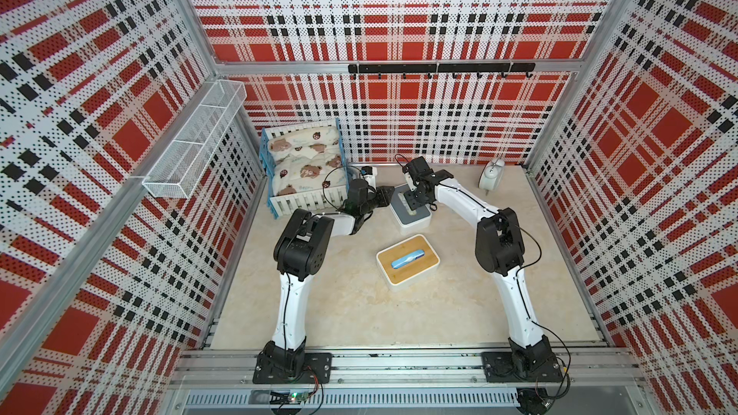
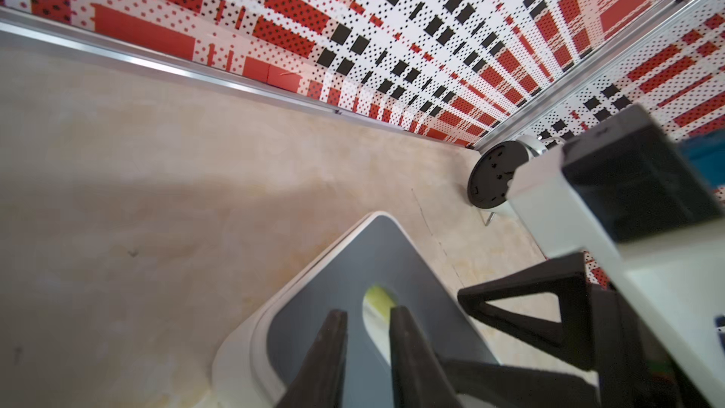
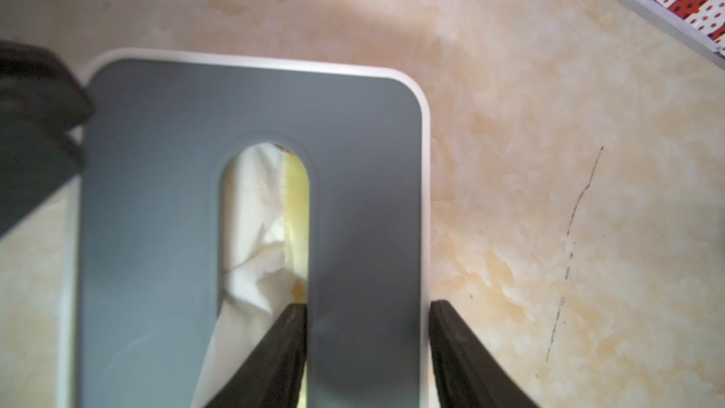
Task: Put the tissue paper into the tissue box
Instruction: Close the box lid on the tissue box, then pull the paper towel from the tissue box.
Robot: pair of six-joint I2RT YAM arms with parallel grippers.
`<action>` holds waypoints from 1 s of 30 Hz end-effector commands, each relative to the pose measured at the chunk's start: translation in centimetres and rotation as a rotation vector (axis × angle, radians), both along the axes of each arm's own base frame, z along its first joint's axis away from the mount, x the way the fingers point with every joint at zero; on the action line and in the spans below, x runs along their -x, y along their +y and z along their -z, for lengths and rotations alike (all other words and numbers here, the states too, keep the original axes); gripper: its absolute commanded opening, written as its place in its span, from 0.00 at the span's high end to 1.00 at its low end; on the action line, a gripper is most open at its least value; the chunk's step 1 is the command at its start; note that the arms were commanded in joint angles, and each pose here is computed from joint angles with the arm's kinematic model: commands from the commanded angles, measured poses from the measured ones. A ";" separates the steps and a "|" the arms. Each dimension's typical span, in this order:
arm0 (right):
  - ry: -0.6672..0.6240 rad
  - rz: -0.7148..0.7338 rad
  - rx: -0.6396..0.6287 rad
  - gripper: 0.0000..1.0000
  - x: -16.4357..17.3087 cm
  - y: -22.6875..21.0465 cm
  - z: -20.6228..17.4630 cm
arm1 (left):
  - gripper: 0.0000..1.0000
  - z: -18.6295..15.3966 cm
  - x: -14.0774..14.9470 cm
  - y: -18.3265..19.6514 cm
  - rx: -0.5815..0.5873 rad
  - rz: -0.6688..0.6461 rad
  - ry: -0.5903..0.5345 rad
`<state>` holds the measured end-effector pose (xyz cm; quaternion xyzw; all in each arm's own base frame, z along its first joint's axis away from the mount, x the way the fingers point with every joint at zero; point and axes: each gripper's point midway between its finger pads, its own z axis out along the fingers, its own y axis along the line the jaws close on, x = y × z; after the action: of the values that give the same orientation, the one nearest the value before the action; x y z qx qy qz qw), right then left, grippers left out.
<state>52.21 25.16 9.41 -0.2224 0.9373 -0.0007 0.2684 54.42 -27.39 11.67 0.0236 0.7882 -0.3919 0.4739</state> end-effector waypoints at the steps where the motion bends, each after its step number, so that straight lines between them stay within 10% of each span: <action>1: -0.031 -0.007 -0.080 0.44 0.7 0.4 -4.5 | 0.74 -1.7 0.3 -0.4 0.020 0.018 -0.036; 13: -0.051 -0.083 -0.248 0.50 2.8 2.1 -9.2 | 0.75 1.0 -0.5 3.1 0.034 -0.059 0.053; 30: 0.115 -0.090 -0.322 0.54 4.1 3.2 -2.4 | 0.76 3.0 -0.8 2.2 0.013 -0.024 0.090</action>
<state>47.36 28.11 12.45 -0.2296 0.9289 0.1562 0.2451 55.14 -24.31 8.47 -0.0225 0.8086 -0.3871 0.4425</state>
